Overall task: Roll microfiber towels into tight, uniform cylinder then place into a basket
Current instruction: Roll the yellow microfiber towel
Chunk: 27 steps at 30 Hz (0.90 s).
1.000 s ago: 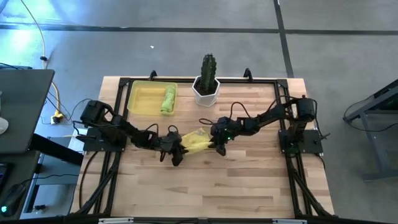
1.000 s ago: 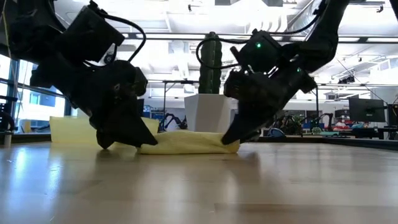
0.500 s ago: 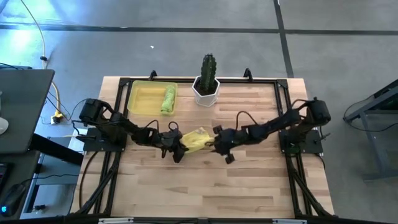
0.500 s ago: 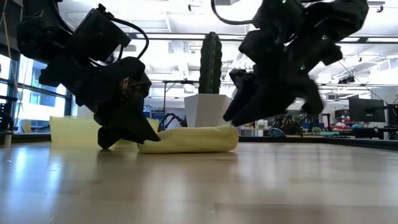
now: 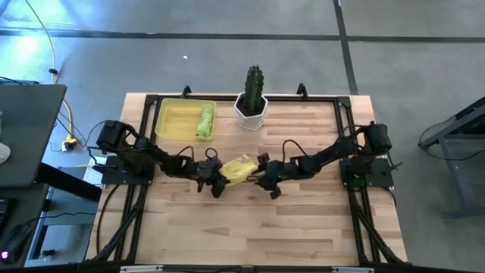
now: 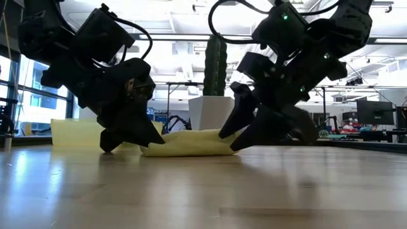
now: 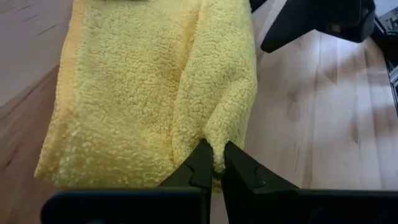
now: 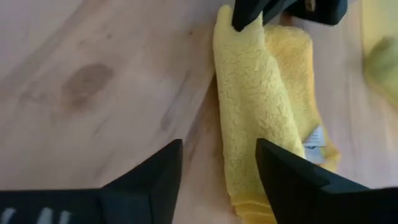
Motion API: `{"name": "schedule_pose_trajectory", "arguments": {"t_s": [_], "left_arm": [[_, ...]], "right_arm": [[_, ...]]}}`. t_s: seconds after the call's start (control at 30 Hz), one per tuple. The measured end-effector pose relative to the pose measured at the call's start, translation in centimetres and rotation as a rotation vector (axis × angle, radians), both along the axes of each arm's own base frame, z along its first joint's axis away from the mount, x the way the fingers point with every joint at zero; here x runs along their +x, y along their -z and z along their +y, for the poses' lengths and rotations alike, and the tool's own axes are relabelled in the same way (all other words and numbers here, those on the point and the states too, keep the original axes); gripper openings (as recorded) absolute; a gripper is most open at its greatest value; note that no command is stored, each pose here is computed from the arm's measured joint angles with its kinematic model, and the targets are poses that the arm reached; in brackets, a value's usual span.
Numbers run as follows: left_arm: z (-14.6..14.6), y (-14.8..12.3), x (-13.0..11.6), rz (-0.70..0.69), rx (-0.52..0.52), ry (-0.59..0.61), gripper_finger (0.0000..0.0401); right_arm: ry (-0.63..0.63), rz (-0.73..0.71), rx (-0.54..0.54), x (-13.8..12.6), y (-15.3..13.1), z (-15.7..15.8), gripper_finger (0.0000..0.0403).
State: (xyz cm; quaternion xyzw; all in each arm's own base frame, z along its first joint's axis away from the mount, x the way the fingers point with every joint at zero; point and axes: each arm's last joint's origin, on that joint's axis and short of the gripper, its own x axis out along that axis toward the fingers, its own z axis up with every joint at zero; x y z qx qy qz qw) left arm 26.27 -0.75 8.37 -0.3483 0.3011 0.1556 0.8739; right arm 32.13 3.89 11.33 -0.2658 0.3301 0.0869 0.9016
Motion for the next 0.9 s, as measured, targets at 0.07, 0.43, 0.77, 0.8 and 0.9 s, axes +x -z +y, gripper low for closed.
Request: {"name": "schedule_pose_trajectory", "arguments": {"t_s": [0.07,0.43,0.77,0.8,0.9], "left_arm": [[0.0,0.0,0.1,0.0,-0.003,-0.001,0.0009],[0.0,0.0,0.2,0.02,-0.001,0.011,0.001],[0.0,0.0,0.2,0.016,-0.002,0.011,0.001],[0.0,0.0,0.2,0.016,-0.002,0.011,0.001],[0.0,0.0,0.2,0.016,-0.002,0.011,0.001]], "right_arm": [[-0.024,-0.004,-0.033,0.1,0.1,0.0,0.0206],[-0.056,-0.056,-0.101,0.3,-0.3,0.8,0.0216],[0.053,-0.023,-0.099,0.4,0.1,-1.6,0.0216],[0.061,-0.015,-0.092,0.4,0.3,-1.8,0.0216],[0.05,0.01,-0.063,0.5,1.2,-2.2,0.0216]]}}
